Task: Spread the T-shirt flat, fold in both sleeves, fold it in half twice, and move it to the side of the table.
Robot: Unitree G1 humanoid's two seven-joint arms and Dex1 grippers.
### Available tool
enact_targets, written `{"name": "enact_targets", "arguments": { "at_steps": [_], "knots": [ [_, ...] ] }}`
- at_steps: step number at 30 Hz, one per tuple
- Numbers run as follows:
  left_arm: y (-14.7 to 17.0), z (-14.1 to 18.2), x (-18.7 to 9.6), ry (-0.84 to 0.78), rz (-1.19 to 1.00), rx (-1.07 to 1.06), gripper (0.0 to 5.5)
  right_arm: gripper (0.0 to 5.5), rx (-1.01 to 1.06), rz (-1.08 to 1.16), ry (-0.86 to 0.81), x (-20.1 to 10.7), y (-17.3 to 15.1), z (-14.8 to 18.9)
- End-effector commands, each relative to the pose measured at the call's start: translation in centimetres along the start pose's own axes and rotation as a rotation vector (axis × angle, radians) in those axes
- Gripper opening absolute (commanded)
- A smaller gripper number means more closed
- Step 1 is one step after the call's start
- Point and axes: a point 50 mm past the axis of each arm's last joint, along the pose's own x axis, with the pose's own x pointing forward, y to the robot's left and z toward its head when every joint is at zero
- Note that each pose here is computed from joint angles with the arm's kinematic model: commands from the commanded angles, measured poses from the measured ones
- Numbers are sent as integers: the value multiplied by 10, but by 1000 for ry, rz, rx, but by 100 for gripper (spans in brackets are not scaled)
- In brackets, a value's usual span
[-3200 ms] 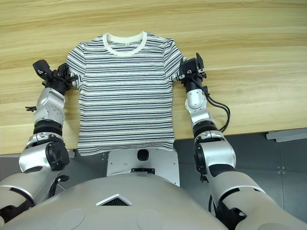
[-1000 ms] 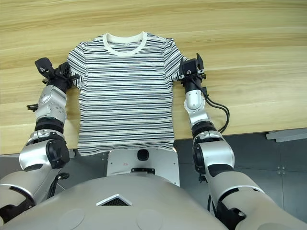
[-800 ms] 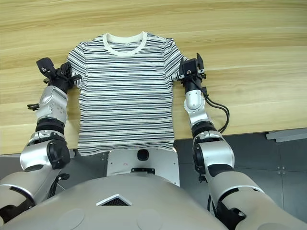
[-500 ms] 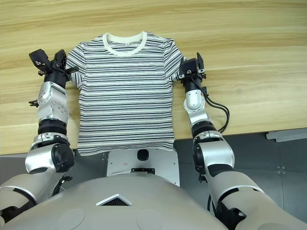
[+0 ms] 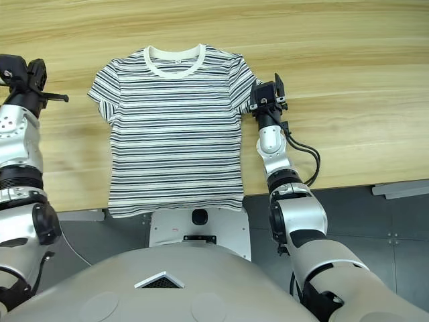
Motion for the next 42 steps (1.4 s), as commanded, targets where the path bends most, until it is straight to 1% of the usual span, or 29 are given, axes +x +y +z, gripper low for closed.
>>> {"name": "enact_targets", "arguments": {
  "at_steps": [1,2,5,9,15,20,24,33,34,35,42],
  "knots": [
    [-3,-7,2,67,-104,-13,12,268,9,-4,-14,3,2,5],
    [-5,-9,3,71,-113,-36,12,268,9,-3,-14,3,2,5],
    [-14,-12,9,78,-135,-106,60,268,8,-2,-14,3,2,5],
    [-22,-13,16,103,-152,-120,117,268,9,0,-17,3,3,5],
    [-34,-18,19,146,-225,-90,117,268,12,4,-16,2,4,5],
    [-46,-26,17,177,-293,-81,33,268,13,8,-19,2,5,5],
    [-51,-31,16,211,-315,-68,33,268,15,10,-21,2,6,6],
    [-48,-41,14,268,-264,-4,33,268,18,13,-30,2,7,7],
    [-48,-41,14,263,-262,-12,14,268,17,14,-31,2,7,7],
    [-48,-41,14,257,-264,-19,11,268,16,15,-32,2,7,7],
    [-52,-33,14,193,-325,-43,11,268,13,16,-33,2,7,7]
  ]
}}
